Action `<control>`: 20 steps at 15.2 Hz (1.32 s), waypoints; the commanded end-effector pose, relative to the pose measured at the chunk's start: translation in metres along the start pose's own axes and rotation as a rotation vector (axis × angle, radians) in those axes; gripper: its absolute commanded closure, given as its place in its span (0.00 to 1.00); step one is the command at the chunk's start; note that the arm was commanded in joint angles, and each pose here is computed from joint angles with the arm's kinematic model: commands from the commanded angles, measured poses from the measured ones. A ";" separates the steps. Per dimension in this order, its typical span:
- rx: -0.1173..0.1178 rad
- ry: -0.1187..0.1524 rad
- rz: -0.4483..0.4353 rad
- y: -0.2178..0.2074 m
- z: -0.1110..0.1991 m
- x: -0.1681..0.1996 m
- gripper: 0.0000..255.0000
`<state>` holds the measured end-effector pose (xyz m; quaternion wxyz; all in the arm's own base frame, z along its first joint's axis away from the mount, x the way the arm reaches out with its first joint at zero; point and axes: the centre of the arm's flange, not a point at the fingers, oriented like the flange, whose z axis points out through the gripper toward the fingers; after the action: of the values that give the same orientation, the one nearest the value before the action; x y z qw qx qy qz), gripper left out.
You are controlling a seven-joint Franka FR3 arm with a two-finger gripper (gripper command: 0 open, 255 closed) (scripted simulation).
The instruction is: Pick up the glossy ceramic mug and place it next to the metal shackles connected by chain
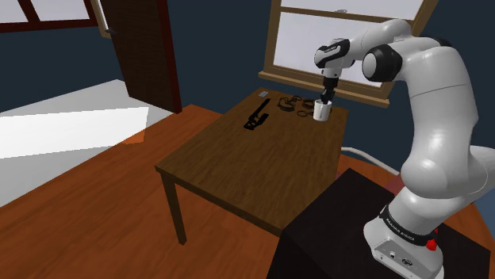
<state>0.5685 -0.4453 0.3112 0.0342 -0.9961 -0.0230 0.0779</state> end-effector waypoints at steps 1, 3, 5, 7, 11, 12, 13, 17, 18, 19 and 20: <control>0.000 0.001 0.000 0.000 0.010 0.002 1.00; 0.000 0.001 0.000 0.001 0.021 0.003 1.00; 0.000 0.001 0.000 0.002 0.031 0.005 1.00; 0.000 0.001 0.000 0.003 0.041 0.006 1.00; 0.000 0.001 0.000 0.004 0.062 0.010 1.00; 0.000 0.001 0.000 0.004 0.067 0.010 1.00; 0.000 0.001 0.000 0.005 0.073 0.011 1.00; 0.000 0.001 0.000 0.006 0.093 0.014 1.00; 0.000 0.001 0.000 0.006 0.093 0.014 1.00; 0.000 0.001 0.000 0.006 0.093 0.014 1.00; 0.000 0.001 0.000 0.006 0.093 0.014 1.00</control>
<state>0.5683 -0.4449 0.2174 0.0342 -0.9961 -0.0229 0.0779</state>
